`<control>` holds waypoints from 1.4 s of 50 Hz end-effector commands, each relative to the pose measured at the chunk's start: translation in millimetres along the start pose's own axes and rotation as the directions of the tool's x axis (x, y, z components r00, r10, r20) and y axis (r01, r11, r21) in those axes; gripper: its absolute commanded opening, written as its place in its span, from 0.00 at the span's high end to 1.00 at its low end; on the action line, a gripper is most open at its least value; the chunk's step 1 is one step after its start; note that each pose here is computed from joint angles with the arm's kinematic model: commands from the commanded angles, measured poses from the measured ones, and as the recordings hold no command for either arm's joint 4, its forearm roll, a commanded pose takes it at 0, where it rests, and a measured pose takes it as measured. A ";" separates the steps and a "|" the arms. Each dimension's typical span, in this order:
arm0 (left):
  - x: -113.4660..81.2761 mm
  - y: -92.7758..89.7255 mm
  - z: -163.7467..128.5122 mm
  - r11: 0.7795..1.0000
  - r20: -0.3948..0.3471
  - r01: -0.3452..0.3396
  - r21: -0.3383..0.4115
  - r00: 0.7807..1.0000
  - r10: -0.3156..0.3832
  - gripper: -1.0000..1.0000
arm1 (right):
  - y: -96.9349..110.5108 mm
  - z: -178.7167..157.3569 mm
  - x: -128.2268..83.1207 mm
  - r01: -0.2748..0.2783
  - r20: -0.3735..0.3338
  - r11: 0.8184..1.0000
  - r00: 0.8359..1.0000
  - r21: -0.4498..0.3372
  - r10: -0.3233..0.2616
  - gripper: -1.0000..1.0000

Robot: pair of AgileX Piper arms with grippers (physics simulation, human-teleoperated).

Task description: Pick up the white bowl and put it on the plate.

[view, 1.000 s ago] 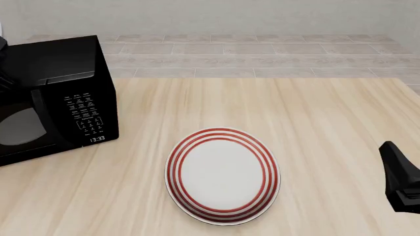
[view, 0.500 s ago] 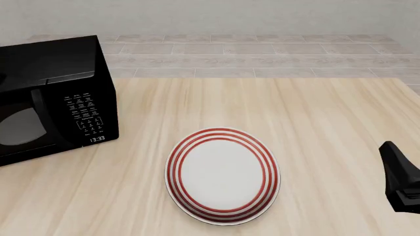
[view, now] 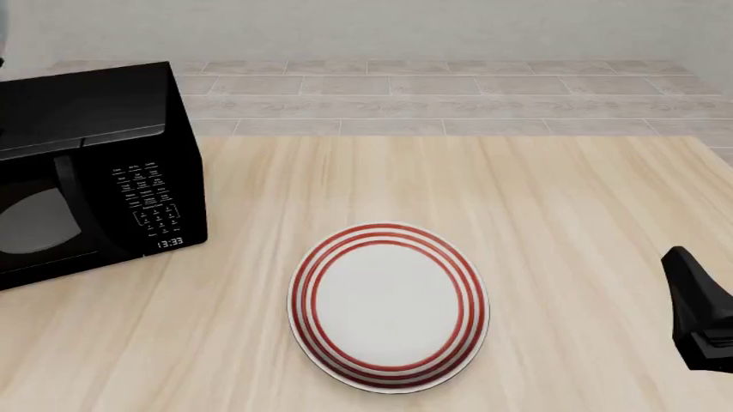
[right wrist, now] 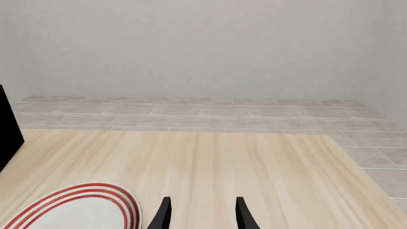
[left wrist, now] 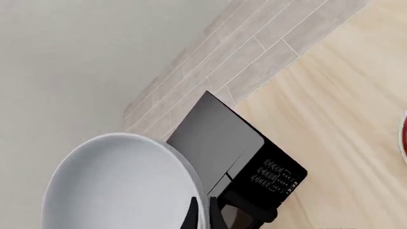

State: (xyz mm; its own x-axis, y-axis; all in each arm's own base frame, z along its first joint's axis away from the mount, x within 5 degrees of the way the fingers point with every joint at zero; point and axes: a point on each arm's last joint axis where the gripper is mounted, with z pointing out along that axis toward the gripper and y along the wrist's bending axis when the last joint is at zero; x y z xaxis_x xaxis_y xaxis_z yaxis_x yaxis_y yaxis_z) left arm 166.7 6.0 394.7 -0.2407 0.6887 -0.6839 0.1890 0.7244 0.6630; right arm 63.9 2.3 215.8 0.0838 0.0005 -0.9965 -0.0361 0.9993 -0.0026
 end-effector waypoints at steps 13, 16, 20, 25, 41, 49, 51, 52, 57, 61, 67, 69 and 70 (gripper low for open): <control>-33.4 -11.7 -36.9 0.988 0.152 -0.048 0.146 0.988 0.026 1.00 | 0.0 0.0 0.0 0.000 0.000 1.000 1.000 0.000 0.000 0.00; -33.7 -21.1 -41.9 0.982 0.204 -0.072 0.176 0.978 0.035 1.00 | 0.0 0.0 0.0 0.000 0.000 1.000 1.000 0.000 0.000 0.00; -36.3 -25.9 -36.2 0.974 0.196 -0.071 0.214 0.980 0.028 1.00 | 0.0 0.0 0.0 0.000 0.000 1.000 1.000 0.000 0.000 0.00; -43.5 -33.1 -39.1 0.958 0.235 -0.100 0.269 0.971 0.035 1.00 | 0.0 0.0 0.0 0.000 0.000 1.000 1.000 0.000 0.000 0.00; -72.8 -41.6 -39.0 0.920 0.308 -0.131 0.368 0.951 0.012 1.00 | 0.0 0.0 0.0 0.000 0.000 1.000 1.000 0.000 0.000 0.00; -77.7 -55.5 -31.4 0.893 0.314 -0.166 0.418 0.949 0.030 1.00 | 0.0 0.0 0.0 0.000 0.000 1.000 1.000 0.000 0.000 0.00; -80.2 -56.5 -30.2 0.890 0.316 -0.170 0.424 0.948 0.031 1.00 | 0.0 0.0 0.0 0.000 0.000 1.000 1.000 0.000 0.000 0.00; -81.2 -57.8 -30.2 0.885 0.319 -0.178 0.430 0.947 0.036 1.00 | 0.0 0.0 0.0 0.000 0.000 1.000 1.000 0.000 0.000 0.00; -81.8 -66.0 -29.1 0.866 0.328 -0.209 0.454 0.943 0.055 1.00 | 0.0 0.0 0.0 0.000 0.000 1.000 1.000 0.000 0.000 0.00; -84.0 -77.3 -33.5 0.831 0.350 -0.248 0.498 0.934 0.069 1.00 | 0.0 0.0 0.0 0.000 0.000 1.000 1.000 0.000 0.000 0.00; -85.4 -84.6 -28.7 0.816 0.352 -0.271 0.511 0.932 0.089 1.00 | 0.0 0.0 0.0 0.000 0.000 1.000 1.000 0.000 0.000 0.00; -86.1 -87.1 -28.2 0.810 0.361 -0.285 0.512 0.927 0.098 1.00 | 0.0 0.0 0.0 0.000 0.000 1.000 1.000 0.000 0.000 0.00; -87.0 -87.3 -28.1 0.810 0.363 -0.285 0.513 0.927 0.097 1.00 | 0.0 0.0 0.0 0.000 0.000 1.000 1.000 0.000 0.000 0.00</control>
State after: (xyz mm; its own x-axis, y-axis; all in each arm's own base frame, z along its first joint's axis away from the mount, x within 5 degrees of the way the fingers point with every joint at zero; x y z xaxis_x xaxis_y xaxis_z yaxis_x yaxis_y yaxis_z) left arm 144.9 -106.2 408.4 0.0982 0.7068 -0.7006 0.6832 0.4640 0.5639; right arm 63.9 2.3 215.8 0.0839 0.0005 -0.9965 -0.0361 0.9993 -0.0026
